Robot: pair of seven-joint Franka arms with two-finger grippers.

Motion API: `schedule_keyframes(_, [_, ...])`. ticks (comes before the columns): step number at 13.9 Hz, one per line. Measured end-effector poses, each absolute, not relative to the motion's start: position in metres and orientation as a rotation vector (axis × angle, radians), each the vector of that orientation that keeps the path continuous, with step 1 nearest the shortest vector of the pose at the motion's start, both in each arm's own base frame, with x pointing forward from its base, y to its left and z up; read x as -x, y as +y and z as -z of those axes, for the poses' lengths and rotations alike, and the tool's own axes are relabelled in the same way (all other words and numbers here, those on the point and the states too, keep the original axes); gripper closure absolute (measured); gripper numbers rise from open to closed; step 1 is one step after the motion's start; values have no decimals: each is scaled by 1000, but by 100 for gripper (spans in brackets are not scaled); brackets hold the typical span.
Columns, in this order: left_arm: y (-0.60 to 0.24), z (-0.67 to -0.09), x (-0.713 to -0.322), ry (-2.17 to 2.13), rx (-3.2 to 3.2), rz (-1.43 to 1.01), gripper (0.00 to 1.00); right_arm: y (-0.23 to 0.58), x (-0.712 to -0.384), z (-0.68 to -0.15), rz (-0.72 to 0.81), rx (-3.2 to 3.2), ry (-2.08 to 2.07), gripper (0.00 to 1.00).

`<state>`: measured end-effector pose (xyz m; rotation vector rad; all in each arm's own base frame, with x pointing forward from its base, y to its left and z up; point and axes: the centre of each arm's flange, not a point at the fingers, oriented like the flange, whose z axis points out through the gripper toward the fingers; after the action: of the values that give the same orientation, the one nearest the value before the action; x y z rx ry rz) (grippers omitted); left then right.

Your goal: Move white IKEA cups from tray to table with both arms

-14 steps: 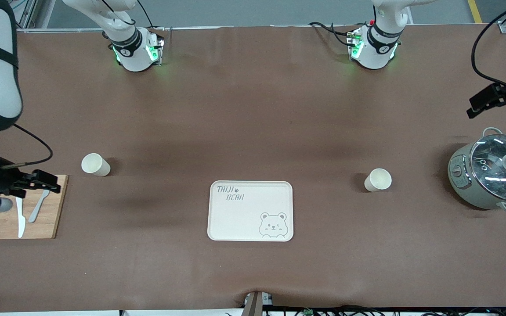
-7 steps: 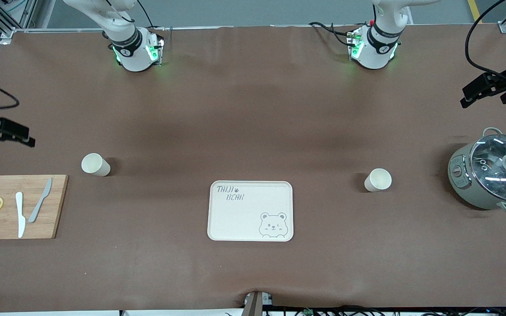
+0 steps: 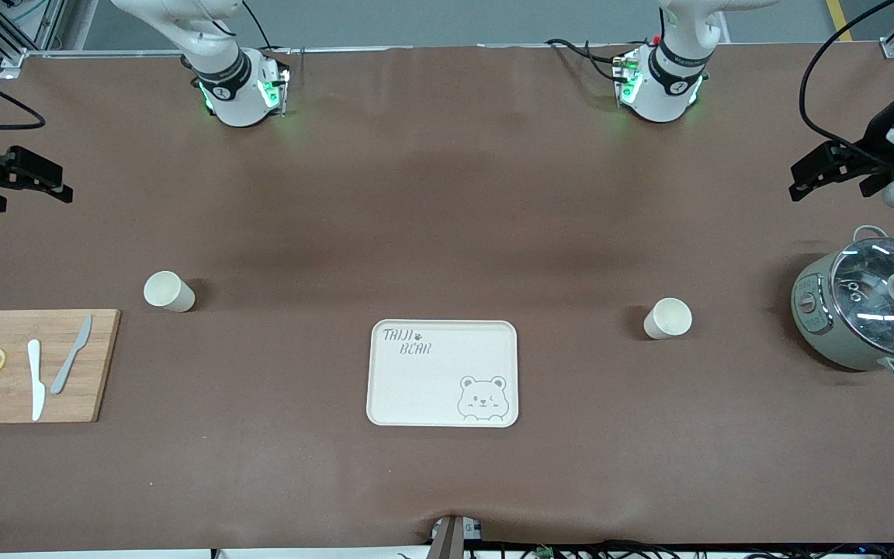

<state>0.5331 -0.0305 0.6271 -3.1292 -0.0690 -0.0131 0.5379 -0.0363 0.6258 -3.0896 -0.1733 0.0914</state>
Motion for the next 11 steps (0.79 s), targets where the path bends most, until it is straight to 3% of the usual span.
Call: schedule_keyframes(11, [-44,-621,-540,-33,3131,-1,0,-35,-536,-636,-45,3100,-70,0])
